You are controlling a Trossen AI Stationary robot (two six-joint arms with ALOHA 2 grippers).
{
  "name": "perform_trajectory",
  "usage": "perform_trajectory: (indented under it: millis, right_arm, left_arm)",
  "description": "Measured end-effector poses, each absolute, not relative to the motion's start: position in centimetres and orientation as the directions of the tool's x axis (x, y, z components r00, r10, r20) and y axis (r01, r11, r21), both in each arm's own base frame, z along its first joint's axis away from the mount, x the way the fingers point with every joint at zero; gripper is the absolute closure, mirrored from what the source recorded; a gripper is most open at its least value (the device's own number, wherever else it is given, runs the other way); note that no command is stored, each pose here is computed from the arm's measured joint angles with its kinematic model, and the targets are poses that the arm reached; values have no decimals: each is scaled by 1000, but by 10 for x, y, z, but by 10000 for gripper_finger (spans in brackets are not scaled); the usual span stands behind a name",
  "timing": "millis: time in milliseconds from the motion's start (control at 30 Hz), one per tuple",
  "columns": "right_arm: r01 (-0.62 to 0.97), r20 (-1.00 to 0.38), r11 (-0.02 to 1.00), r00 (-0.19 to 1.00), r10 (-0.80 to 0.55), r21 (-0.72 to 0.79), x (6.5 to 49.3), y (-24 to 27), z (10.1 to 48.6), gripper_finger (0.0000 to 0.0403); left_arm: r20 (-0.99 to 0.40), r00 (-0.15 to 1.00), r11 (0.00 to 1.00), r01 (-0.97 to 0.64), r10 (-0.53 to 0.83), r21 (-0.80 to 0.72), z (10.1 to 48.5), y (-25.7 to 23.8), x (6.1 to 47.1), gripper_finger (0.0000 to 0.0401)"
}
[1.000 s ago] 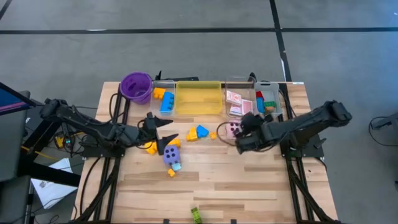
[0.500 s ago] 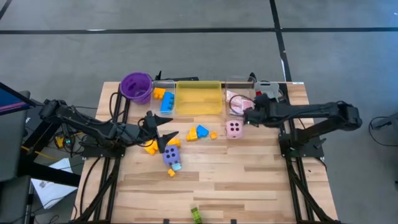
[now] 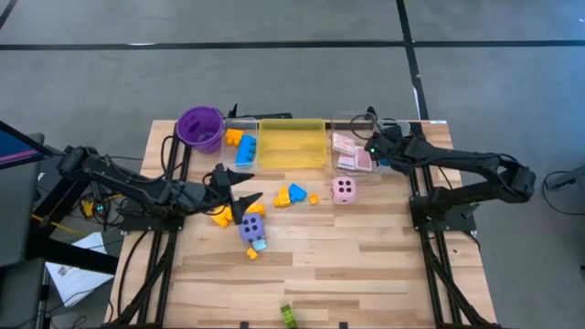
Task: Pick & Place Toys
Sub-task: Put the large blue game piece into the white transparent bin
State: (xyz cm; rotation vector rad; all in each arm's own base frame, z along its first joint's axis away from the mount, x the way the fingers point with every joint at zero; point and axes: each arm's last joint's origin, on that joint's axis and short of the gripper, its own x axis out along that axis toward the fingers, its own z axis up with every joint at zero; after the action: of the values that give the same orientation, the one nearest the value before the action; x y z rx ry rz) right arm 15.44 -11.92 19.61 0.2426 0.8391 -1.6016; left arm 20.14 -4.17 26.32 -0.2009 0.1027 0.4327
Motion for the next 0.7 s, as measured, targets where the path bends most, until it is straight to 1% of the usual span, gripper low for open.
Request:
perform_trajectory:
  millis: [67, 133, 300, 467, 700]
  right_arm:
    - [928, -596, 0, -238, -767, -371, 152, -122, 196, 178]
    - [926, -603, 15, -233, -763, -377, 152, -122, 196, 158]
    - [902, -642, 163, -147, -753, -399, 161, -112, 195, 130]
    - [866, -634, 310, -11, -773, -393, 179, -83, 196, 127]
    - [824, -516, 442, 223, -827, -353, 197, -21, 200, 127]
  left_arm:
    - [-142, 903, 889, -426, 405, -170, 263, -42, 202, 84]
    - [-146, 903, 889, -426, 405, -168, 262, -42, 202, 84]
    - [-157, 913, 893, -403, 377, -200, 261, -43, 202, 84]
    - [-159, 921, 899, -384, 356, -210, 261, -43, 202, 84]
    - [-174, 918, 899, -388, 357, -202, 258, -45, 206, 84]
